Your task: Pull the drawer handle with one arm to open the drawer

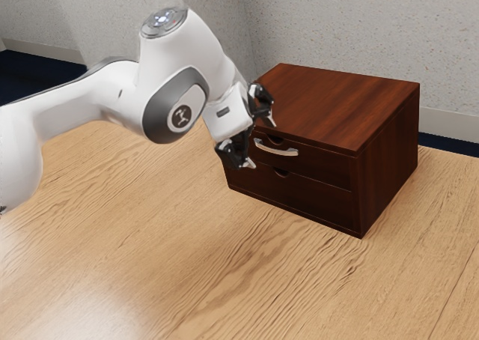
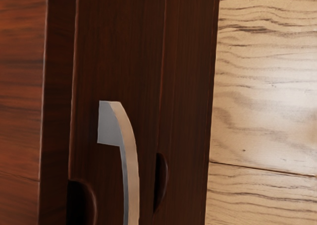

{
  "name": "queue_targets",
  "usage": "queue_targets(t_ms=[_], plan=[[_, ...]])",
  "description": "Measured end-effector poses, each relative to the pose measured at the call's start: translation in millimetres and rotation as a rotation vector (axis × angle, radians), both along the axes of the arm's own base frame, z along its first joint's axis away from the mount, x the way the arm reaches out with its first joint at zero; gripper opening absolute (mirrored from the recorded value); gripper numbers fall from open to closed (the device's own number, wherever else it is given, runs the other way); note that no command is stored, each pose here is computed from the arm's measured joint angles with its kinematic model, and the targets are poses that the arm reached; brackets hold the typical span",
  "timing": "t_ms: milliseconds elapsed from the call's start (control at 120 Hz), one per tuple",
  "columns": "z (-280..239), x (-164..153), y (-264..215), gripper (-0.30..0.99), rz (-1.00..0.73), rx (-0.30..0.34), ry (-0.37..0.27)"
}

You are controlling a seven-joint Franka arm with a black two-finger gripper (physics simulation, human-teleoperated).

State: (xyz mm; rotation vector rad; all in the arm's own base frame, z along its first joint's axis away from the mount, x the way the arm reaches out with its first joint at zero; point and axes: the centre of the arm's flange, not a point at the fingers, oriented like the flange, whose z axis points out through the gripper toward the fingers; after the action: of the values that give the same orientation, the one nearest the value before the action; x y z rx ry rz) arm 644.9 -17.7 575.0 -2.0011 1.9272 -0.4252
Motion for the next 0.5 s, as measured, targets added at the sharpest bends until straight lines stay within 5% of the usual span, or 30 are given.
queue_targets(t_ms=[500], plan=[[-12,4,7,0.69,-0.053,0.074,-0.012]])
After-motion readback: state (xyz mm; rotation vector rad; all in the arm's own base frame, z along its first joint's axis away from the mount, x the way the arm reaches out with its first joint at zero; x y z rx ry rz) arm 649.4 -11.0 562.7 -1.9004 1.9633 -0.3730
